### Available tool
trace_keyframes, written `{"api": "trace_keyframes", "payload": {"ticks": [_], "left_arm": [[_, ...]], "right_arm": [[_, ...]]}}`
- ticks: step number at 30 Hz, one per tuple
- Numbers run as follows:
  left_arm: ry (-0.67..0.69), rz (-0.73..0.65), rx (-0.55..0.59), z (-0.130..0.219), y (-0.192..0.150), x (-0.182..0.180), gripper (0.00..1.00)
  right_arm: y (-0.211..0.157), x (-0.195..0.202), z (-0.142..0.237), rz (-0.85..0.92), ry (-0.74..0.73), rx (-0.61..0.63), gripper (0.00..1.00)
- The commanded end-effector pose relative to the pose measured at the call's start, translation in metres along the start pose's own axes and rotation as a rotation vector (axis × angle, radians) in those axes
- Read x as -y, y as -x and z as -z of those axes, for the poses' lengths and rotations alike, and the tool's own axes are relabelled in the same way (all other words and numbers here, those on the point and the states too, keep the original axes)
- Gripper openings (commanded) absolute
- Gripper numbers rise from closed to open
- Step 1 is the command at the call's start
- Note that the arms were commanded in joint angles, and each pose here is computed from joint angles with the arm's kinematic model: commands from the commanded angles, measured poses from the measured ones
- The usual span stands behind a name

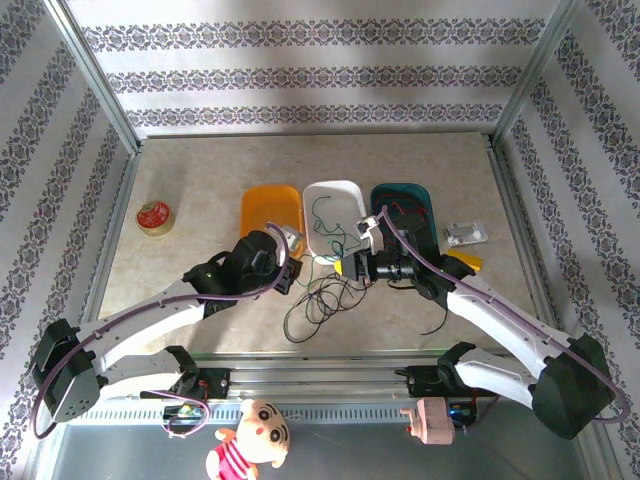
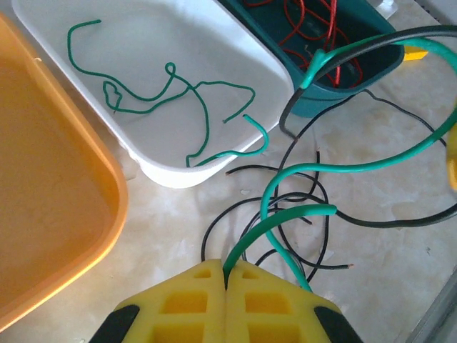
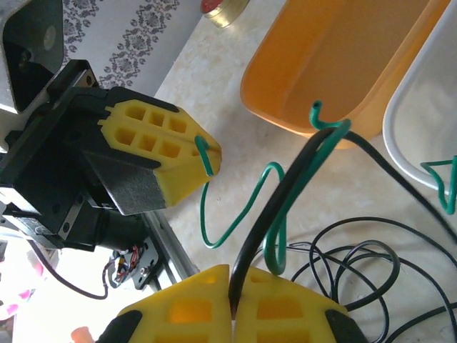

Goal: Untangle the cables

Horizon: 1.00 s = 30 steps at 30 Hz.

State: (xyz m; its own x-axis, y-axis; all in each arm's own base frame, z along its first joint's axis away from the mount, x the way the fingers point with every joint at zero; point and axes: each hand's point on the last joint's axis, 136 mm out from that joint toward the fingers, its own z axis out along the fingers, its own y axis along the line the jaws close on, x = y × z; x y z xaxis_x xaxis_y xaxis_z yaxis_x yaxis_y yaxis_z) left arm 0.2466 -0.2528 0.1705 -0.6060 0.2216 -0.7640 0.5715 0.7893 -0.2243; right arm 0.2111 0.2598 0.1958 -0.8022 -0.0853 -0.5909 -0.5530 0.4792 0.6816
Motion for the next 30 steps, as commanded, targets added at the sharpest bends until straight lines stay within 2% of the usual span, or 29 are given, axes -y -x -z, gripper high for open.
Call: {"api": "trace_keyframes", "payload": {"ticks": [1, 9, 16, 20, 26, 30], "left_arm": [[-0.065, -0.006, 0.030, -0.005, 0.008, 0.020, 0.00], [-0.103, -0.026, 0.079, -0.008, 0.030, 0.035, 0.00], [-0.080, -0.035, 0.092, -0.014, 0.036, 0.033, 0.00], [-0.055, -0.045, 0.062, -0.018, 0.029, 0.029, 0.00], [0.019, -0.085, -0.031, -0.026, -0.003, 0.013, 0.00], [0.075, -0.087, -0.068, -0.026, -0.020, -0.001, 0.00]], "right_arm": [[-0.002, -0.004, -0.005, 0.005, 0.035, -0.015, 0.00], [-0.014, -0.006, -0.015, -0.012, 0.075, -0.093, 0.00], [-0.022, -0.019, -0.020, 0.004, 0.131, -0.151, 0.00], [-0.007, -0.023, -0.010, 0.030, 0.128, -0.074, 0.00], [0.023, -0.014, 0.014, 0.037, 0.054, 0.104, 0.00], [0.031, -0.011, 0.028, 0.030, 0.031, 0.174, 0.00]]}}
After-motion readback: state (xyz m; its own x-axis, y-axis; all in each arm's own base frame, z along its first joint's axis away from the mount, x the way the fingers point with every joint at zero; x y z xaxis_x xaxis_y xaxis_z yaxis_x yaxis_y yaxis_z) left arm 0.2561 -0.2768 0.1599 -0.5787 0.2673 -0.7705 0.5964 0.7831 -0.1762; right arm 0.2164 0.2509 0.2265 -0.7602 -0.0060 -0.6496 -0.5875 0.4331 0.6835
